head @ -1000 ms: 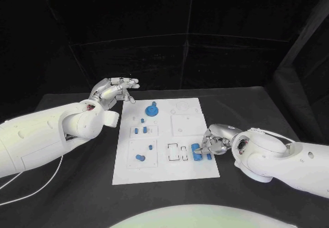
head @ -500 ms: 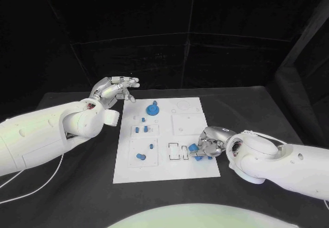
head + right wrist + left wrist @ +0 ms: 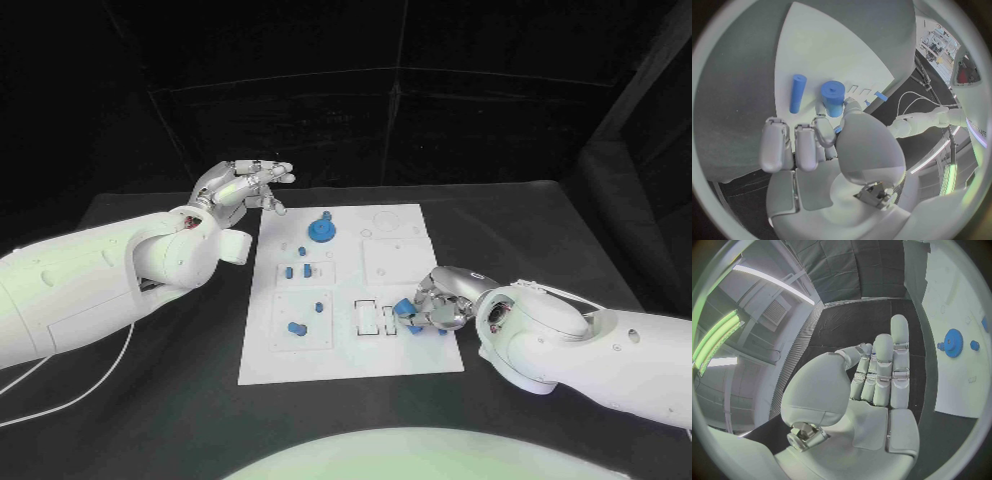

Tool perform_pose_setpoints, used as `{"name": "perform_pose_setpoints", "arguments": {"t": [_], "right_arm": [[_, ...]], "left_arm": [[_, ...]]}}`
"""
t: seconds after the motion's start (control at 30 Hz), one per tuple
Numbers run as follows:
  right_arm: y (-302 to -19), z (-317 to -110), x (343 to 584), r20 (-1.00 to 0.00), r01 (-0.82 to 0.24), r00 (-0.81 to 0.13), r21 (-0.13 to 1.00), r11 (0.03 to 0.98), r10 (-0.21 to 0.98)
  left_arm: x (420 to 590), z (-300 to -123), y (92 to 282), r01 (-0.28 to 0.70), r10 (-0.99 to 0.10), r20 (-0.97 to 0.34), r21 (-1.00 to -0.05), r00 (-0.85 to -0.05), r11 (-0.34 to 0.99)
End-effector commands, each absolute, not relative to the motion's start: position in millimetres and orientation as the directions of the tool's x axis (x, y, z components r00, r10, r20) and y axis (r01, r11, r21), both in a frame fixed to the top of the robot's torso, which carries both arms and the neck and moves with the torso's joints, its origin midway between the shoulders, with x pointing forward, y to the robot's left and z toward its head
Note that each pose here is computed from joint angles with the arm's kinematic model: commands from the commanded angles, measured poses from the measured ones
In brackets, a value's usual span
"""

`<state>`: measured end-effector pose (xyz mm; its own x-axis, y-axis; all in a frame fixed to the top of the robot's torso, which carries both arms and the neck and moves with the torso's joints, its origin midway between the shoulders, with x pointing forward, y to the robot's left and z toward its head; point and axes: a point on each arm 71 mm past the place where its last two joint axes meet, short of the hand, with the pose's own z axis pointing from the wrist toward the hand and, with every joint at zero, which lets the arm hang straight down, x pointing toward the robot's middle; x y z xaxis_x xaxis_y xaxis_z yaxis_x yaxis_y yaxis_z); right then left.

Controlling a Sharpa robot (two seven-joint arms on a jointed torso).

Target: Assemble the parts on the task board

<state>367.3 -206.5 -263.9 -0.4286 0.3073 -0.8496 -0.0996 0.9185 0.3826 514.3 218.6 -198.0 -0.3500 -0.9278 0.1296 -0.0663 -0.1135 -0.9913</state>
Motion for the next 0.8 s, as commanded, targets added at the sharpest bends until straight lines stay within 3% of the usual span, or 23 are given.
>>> {"name": "perform_pose_setpoints", "arguments": {"t": [0.03,0.43,0.8], "right_arm": [[-203,-253,367,-0.846,-0.12,-0.347,0.469,0.875,0.405],[-185,-257,364,-0.778,-0.069,-0.424,0.538,0.84,0.464],[-169,-265,365,-0.752,-0.043,-0.495,0.522,0.852,0.435]], "left_arm": [[514.5,-196.2,217.8,-0.057,-0.924,0.131,-0.991,-0.36,-0.119],[514.4,-196.4,217.3,-0.058,-0.923,0.132,-0.991,-0.361,-0.119],[514.3,-196.4,215.8,-0.06,-0.922,0.133,-0.991,-0.365,-0.12]]}}
